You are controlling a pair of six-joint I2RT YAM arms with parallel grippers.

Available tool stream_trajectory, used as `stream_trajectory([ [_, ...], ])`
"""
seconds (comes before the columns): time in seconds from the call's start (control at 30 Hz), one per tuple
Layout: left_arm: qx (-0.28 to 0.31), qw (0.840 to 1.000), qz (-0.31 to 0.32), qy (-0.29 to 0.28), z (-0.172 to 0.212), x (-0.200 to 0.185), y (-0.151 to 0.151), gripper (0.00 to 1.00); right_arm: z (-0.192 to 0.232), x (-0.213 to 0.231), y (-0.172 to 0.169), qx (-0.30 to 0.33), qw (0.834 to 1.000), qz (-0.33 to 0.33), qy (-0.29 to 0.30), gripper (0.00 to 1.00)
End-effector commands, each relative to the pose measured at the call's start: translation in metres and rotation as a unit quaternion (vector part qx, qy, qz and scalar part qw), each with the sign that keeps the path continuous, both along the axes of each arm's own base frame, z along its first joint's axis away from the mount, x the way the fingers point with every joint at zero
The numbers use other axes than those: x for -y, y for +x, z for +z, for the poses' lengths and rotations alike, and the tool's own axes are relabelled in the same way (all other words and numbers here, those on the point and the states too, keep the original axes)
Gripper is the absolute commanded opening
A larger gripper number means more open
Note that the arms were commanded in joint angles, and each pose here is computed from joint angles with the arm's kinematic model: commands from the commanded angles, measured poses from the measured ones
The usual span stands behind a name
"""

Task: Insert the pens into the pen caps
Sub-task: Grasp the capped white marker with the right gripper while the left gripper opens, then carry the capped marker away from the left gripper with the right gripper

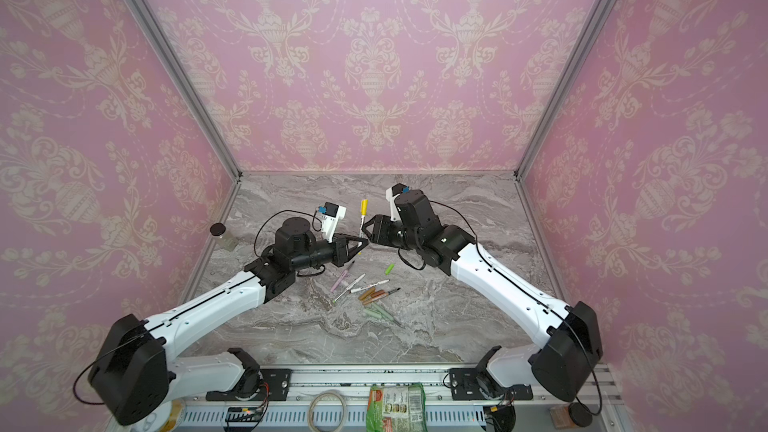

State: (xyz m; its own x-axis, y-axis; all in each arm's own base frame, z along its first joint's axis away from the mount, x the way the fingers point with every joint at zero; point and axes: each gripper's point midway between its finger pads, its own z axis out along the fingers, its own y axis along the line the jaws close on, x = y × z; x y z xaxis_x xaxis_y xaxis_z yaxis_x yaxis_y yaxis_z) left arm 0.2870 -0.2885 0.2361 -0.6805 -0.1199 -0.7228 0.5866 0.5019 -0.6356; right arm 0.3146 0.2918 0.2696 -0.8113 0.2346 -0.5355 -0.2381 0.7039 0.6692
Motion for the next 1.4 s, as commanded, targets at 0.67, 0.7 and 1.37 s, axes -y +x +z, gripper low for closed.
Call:
stream_trajectory([
  [0.67,-0.018,0.999,-0.009,-0.028,0.012,0.015,-0.004,0.00,0.000,-0.012,0.010,0.020,1.000,-0.002,-0.016,0.02],
  [0.7,-0.019,0.999,-0.009,-0.028,0.012,0.015,-0.003,0.00,0.000,-0.012,0.011,0.021,1.000,-0.003,-0.016,0.00],
  [1.37,0.075,0.992,0.052,0.084,0.008,-0.041,-0.020,0.78,-0.058,0.075,0.018,-0.104,0.978,-0.053,-0.174,0.00],
])
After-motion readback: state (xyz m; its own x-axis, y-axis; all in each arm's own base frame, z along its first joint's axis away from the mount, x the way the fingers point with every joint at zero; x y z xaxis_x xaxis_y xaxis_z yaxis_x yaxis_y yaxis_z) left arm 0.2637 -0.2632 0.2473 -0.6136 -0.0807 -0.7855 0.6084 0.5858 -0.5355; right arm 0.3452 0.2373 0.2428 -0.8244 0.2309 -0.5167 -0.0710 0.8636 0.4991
